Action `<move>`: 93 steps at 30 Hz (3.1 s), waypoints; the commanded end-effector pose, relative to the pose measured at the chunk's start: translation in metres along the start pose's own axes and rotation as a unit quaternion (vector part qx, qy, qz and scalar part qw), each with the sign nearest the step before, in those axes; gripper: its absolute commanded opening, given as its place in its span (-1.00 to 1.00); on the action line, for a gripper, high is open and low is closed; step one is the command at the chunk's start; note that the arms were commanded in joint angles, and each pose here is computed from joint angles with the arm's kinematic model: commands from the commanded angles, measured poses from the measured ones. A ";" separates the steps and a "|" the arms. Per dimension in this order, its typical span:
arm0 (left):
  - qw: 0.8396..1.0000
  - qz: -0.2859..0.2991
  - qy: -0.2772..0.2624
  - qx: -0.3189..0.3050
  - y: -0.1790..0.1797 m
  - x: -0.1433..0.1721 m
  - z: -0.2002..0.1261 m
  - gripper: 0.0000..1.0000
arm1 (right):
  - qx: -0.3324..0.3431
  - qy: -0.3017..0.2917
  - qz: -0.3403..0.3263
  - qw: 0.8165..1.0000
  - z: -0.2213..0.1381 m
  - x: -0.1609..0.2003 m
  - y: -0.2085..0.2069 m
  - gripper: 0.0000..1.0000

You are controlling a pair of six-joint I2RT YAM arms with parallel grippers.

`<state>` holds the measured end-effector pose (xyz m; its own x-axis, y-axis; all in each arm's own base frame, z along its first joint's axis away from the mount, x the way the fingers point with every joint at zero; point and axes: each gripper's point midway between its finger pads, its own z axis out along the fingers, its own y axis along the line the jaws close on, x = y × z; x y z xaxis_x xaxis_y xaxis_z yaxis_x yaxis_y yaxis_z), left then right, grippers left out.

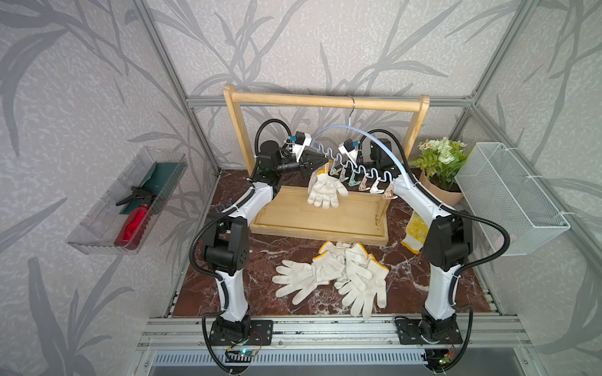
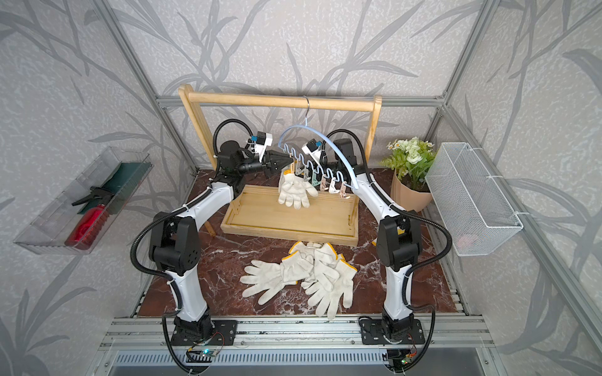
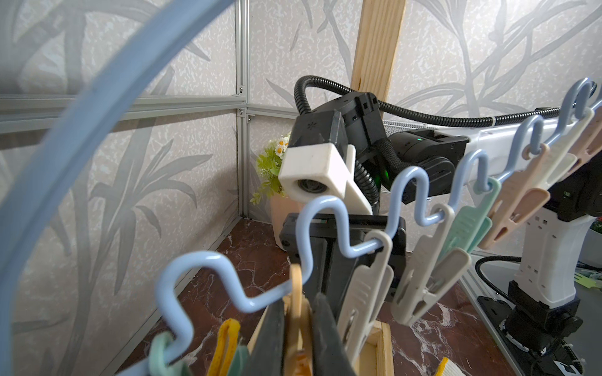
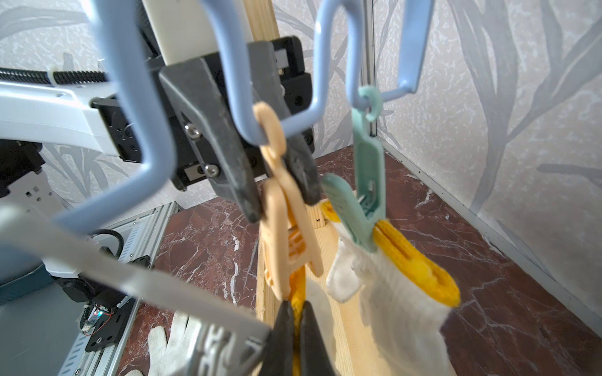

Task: Clip the gloves onto a hanger to dry
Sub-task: Clamp the glove onto the hanger, then pick up the glove from the center of the board.

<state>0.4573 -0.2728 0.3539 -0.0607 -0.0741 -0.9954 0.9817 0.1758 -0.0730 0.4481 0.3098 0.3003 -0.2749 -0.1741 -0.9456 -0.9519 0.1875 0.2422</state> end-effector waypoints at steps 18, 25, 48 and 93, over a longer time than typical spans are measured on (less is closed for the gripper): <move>1.000 0.008 -0.002 0.024 -0.004 -0.002 0.000 -1.00 | -0.027 -0.059 -0.068 0.996 -0.021 -0.050 0.021 -1.00; 1.000 0.007 -0.003 0.021 -0.002 0.000 0.000 -1.00 | -0.021 -0.054 -0.059 0.997 -0.020 -0.043 0.017 -1.00; 0.982 0.031 0.037 -0.184 0.040 0.019 -0.028 0.07 | 0.179 -0.018 0.000 0.984 -0.040 0.012 -0.045 -0.12; 0.915 0.010 0.199 -0.351 -0.063 0.154 -0.082 0.16 | 0.331 0.209 0.274 0.879 -0.090 0.288 0.100 -0.06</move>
<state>0.3786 -0.2109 0.1902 -0.2805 0.2743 -0.9198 0.6272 0.7778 0.0407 0.2676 0.1904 0.0805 -0.7932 -0.2097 -0.5717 -0.4415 0.8446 0.3028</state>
